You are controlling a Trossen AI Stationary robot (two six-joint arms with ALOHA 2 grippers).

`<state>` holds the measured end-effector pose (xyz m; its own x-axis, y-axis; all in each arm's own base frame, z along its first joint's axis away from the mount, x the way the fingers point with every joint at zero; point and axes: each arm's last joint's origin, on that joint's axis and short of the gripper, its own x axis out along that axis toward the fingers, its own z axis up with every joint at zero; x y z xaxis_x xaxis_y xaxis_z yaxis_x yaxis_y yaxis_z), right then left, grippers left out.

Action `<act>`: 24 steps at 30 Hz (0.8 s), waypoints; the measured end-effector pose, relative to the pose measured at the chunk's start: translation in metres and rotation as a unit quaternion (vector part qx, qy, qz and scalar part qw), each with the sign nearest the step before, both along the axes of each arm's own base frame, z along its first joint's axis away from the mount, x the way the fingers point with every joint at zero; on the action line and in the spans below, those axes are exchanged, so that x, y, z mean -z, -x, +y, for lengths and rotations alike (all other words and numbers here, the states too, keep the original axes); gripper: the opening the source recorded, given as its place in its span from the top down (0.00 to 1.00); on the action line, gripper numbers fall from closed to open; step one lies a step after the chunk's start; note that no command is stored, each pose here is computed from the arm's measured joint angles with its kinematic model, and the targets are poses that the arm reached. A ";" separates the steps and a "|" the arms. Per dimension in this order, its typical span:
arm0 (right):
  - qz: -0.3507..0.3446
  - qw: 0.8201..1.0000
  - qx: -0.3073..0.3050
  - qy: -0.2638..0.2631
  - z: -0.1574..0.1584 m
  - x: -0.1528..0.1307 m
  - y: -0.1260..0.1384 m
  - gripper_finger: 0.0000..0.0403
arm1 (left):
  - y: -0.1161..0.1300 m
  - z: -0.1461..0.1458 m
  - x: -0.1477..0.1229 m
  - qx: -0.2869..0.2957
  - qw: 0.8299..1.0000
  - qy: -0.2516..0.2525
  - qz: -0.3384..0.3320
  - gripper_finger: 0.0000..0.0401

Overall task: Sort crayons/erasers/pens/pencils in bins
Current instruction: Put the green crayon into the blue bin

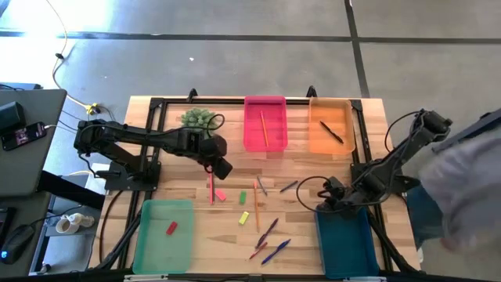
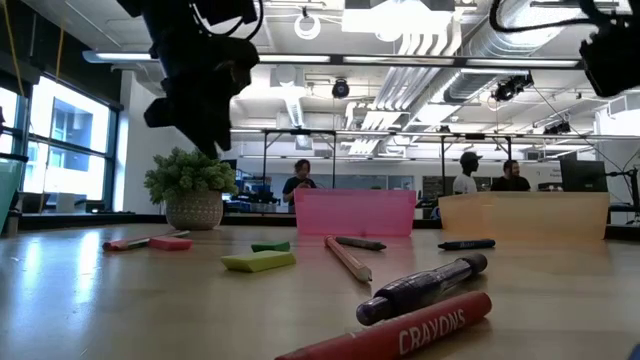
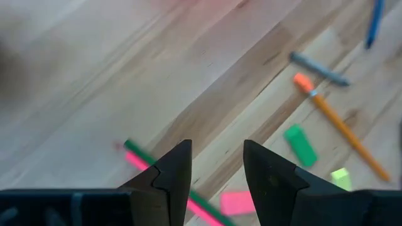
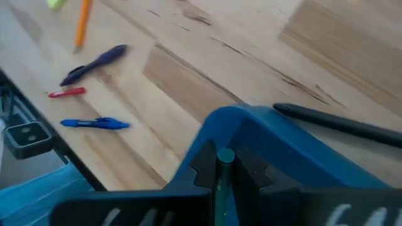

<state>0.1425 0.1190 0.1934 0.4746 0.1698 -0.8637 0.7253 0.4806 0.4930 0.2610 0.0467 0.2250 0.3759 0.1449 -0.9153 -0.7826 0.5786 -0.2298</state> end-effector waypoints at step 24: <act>0.061 0.996 -0.014 -0.070 0.003 0.005 0.004 0.90 | 0.006 -0.003 0.003 0.004 0.999 0.042 0.031 0.67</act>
